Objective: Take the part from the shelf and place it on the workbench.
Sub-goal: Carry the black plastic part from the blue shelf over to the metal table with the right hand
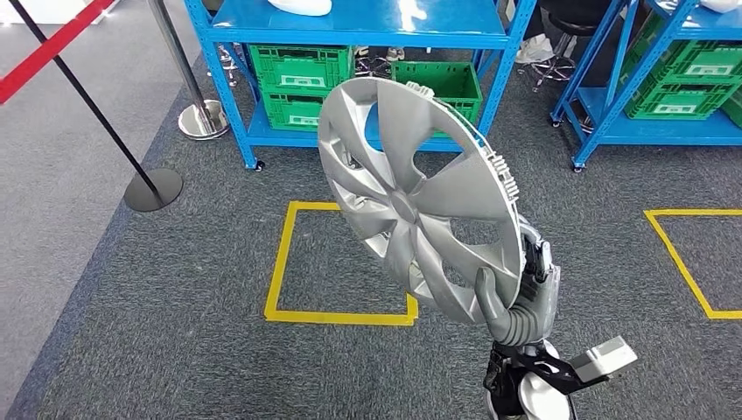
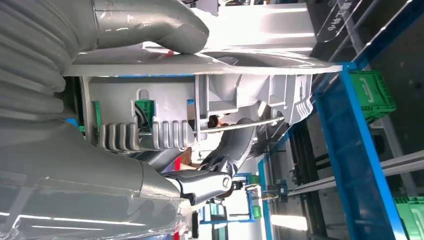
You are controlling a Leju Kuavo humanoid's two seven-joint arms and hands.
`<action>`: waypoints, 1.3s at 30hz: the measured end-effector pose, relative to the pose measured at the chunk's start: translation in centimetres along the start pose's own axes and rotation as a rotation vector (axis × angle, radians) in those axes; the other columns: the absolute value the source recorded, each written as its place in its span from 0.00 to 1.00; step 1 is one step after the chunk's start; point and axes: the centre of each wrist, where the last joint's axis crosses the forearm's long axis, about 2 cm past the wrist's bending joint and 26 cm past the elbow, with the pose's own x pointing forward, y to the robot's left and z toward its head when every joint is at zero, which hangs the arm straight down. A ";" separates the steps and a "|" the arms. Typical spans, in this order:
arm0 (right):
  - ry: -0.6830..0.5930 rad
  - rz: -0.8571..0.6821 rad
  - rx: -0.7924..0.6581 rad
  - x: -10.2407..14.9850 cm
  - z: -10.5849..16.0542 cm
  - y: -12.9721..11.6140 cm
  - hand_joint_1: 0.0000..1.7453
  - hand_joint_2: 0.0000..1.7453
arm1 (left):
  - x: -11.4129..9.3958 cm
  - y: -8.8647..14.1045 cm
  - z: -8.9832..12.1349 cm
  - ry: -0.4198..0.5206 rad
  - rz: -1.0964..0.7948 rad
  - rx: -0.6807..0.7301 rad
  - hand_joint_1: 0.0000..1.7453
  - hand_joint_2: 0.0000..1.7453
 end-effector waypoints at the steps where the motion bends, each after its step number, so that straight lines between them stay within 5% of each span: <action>1: 0.005 0.004 -0.003 0.0 0.2 0.0 1.00 1.00 | -0.1 0.0 0.0 0.001 0.000 -0.002 0.00 1.00; 39: -0.021 0.026 -0.070 1.5 0.8 -1.5 1.00 1.00 | -0.3 -0.4 0.2 0.017 0.021 -0.007 0.00 1.00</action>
